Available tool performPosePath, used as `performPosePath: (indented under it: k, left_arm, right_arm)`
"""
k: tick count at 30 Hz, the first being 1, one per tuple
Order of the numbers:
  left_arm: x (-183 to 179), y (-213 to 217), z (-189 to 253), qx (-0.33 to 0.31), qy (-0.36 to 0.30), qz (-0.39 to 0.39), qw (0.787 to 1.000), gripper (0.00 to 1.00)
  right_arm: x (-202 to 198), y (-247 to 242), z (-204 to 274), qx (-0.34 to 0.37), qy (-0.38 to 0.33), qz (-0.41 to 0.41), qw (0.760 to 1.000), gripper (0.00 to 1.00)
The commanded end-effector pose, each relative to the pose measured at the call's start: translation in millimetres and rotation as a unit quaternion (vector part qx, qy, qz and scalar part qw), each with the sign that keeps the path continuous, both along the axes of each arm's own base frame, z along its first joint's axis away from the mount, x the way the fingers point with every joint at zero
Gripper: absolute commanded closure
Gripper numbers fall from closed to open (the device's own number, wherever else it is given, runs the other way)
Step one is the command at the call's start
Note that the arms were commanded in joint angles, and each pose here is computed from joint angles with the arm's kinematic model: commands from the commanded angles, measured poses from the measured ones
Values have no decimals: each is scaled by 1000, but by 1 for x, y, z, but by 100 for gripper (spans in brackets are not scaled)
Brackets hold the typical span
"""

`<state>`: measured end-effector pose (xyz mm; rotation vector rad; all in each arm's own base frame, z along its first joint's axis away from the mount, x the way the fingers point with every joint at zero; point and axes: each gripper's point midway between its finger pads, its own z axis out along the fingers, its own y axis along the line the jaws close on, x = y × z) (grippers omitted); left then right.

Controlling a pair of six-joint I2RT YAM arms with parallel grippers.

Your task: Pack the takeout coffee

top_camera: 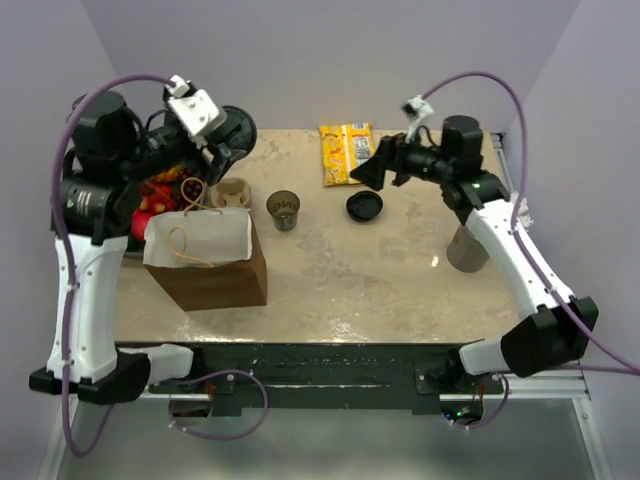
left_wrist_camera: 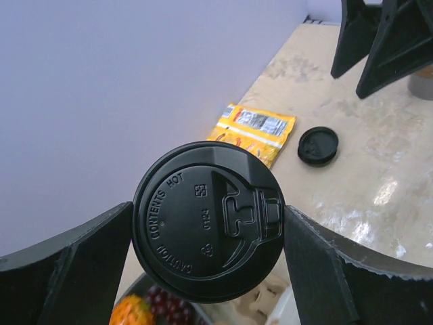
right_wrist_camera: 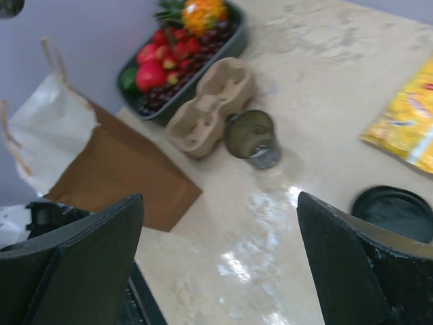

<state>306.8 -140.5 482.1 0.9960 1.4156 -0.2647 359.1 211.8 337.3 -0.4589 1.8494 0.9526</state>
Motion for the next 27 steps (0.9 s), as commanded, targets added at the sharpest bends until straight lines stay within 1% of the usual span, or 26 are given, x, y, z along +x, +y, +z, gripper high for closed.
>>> performPosePath:
  k: [1, 2, 3, 4, 6, 7, 9, 10, 11, 13, 15, 16, 19, 21, 22, 24, 25, 27]
  left_arm:
    - [-23, 43, 1, 19, -7, 103, 995, 22]
    - [-33, 58, 9, 10, -26, 142, 989, 22]
    - [-19, 91, 12, 7, -48, 235, 971, 22]
    - [-20, 104, 17, 2, -64, 269, 961, 23]
    - [-23, 120, 27, 14, -92, 303, 948, 24]
    - [-26, 121, 31, 11, -97, 306, 947, 25]
    - [-29, 122, 39, -2, -100, 308, 946, 25]
    - [-29, 123, 41, -8, -100, 310, 945, 26]
    - [-30, 125, 42, -18, -98, 314, 944, 26]
    - [-30, 131, 42, -24, -96, 324, 941, 27]
    - [-32, 133, 45, -30, -95, 324, 941, 27]
    - [-32, 133, 46, -30, -95, 323, 941, 27]
    - [-33, 134, 48, -30, -93, 322, 942, 30]
    - [-30, 131, 46, -29, -89, 316, 944, 35]
    - [-30, 130, 46, -30, -89, 312, 945, 42]
    - [-26, 125, 44, -34, -84, 301, 949, 51]
    - [-26, 125, 43, -35, -84, 299, 950, 58]
    - [-23, 121, 45, -39, -86, 290, 952, 63]
  right_arm:
    - [-17, 69, 34, 34, -31, 93, 995, 1]
    - [-18, 81, 34, 36, -32, 106, 993, 1]
    - [-19, 93, 34, 33, -38, 117, 992, 1]
    - [-21, 118, 37, 31, -47, 140, 989, 1]
    - [-23, 146, 44, 34, -64, 170, 983, 1]
    - [-24, 173, 45, 37, -70, 196, 977, 1]
    - [-23, 198, 46, 33, -89, 215, 972, 1]
    - [-28, 212, 58, 39, -106, 225, 968, 1]
    - [-17, 226, 39, 31, -97, 224, 969, 1]
    - [-18, 244, 38, 33, -105, 235, 966, 1]
    - [-16, 259, 15, 19, -97, 252, 963, 1]
    - [-22, 267, 14, 18, -101, 263, 959, 1]
    - [-34, 283, -9, -4, -97, 287, 953, 1]
    - [-37, 288, -20, -10, -89, 288, 954, 1]
    - [-35, 289, -22, -12, -89, 284, 955, 1]
    - [-33, 290, -27, -13, -87, 277, 957, 1]
    - [-31, 291, -30, -14, -83, 276, 957, 2]
    - [-30, 293, -30, -13, -85, 278, 957, 5]
